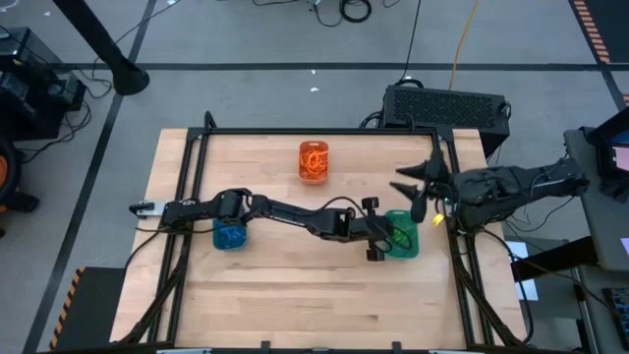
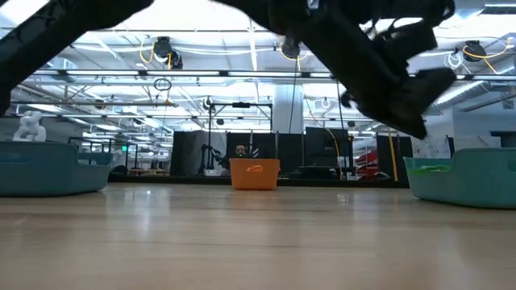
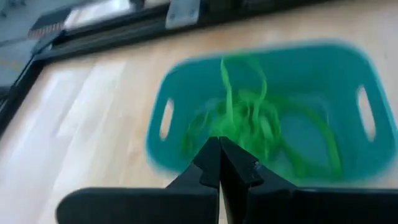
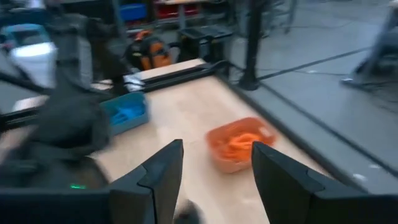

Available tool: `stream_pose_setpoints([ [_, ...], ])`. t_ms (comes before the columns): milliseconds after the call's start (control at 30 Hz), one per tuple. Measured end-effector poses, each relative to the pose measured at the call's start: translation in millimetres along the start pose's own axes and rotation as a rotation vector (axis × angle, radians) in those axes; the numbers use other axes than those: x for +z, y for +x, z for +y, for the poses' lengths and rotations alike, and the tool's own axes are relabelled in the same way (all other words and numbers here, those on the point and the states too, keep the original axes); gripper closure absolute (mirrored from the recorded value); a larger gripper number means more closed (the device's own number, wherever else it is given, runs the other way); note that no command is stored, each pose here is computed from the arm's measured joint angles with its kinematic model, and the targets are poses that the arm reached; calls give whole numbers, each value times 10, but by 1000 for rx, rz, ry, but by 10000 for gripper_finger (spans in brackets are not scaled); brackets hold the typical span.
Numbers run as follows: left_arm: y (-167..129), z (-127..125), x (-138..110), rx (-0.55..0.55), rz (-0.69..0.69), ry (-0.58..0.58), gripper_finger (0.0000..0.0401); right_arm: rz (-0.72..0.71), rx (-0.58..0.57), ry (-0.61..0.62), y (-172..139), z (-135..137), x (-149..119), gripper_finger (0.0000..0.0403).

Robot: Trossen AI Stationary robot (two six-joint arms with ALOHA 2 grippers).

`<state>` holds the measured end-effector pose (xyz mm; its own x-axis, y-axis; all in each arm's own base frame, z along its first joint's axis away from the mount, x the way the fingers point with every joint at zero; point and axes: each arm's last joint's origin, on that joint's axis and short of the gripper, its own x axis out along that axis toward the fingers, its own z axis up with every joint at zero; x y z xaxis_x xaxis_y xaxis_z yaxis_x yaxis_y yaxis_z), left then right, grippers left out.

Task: Sort rubber bands into baskets
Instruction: Put the green rubber band into the green bin

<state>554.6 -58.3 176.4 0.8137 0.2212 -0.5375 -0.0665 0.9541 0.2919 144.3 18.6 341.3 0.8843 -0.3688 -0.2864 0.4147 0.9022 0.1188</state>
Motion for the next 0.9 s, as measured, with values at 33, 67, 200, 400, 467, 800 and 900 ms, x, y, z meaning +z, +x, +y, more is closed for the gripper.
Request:
stream_pose_setpoints([
  [33,-53,-3,2,8,39,16,400,-1,-27,-7,-29,-22,21,220],
  [67,-92,-9,9,13,60,26,400,-1,-49,-11,-54,-40,39,220],
  [200,-345,-29,69,24,162,77,400,19,-90,8,-119,-89,68,220],
  [400,-720,11,3,74,411,110,400,245,-135,8,-108,-143,-165,220],
  [467,-825,53,-68,119,519,124,400,339,-139,3,-77,-145,-278,220],
  [800,-1295,219,-463,430,953,239,400,624,-63,-96,262,-34,-865,220],
  [900,-1485,290,-591,458,974,251,400,667,-33,-191,377,11,-998,220],
])
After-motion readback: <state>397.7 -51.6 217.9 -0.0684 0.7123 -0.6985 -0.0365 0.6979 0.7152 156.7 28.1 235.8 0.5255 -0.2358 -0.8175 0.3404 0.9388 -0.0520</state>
